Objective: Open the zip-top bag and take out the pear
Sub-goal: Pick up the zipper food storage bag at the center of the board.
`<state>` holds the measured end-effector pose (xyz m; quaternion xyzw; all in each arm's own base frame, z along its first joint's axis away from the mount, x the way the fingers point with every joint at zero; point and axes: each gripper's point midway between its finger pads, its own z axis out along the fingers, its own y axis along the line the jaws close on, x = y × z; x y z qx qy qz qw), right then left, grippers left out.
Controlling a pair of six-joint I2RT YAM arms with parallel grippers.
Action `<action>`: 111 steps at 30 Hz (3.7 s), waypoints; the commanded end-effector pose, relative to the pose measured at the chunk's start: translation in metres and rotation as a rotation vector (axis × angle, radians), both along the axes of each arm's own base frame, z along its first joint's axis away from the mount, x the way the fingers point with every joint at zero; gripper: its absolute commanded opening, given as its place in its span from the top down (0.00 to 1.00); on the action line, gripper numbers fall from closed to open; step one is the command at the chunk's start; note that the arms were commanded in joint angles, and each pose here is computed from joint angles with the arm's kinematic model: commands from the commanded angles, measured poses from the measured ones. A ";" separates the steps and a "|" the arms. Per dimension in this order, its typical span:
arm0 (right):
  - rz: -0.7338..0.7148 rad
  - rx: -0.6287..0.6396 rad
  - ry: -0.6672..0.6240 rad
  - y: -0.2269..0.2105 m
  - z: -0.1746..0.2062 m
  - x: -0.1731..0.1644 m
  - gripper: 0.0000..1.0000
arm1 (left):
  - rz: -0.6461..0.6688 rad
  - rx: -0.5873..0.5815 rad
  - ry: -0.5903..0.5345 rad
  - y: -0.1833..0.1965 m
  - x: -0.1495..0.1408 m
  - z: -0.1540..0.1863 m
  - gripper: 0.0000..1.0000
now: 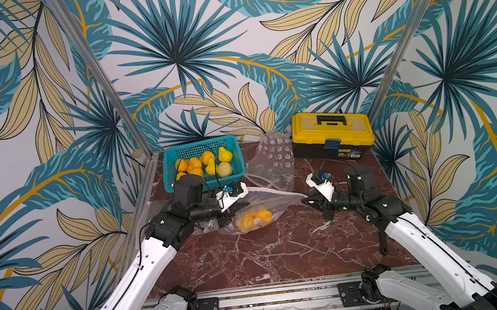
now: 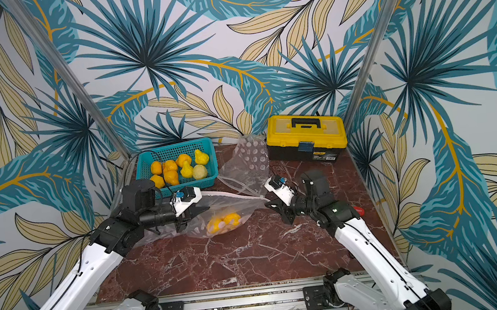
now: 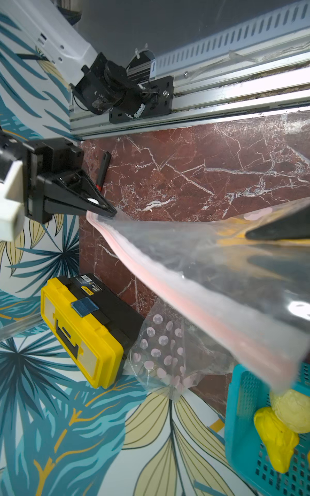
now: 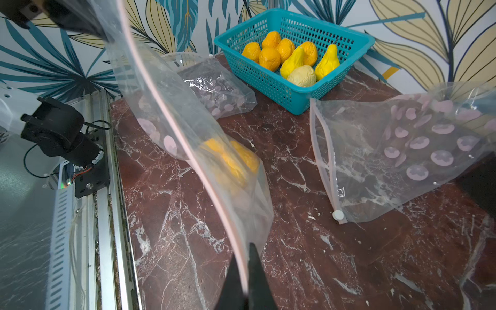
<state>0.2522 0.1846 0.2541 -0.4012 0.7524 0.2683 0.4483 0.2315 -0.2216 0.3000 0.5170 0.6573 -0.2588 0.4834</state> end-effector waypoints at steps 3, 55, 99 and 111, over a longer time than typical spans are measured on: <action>0.027 0.081 -0.052 0.005 0.049 -0.011 1.00 | 0.172 -0.031 0.011 0.013 0.021 0.023 0.43; 0.054 -0.020 0.090 0.054 0.085 0.000 1.00 | -0.221 -0.111 0.264 -0.109 0.002 0.078 0.21; 0.040 0.230 -0.374 0.042 0.102 -0.019 0.67 | -0.292 -0.027 0.286 -0.100 -0.009 0.053 1.00; 0.072 0.274 -0.379 0.046 0.113 -0.023 0.99 | -0.302 -0.035 0.296 -0.096 -0.014 0.052 1.00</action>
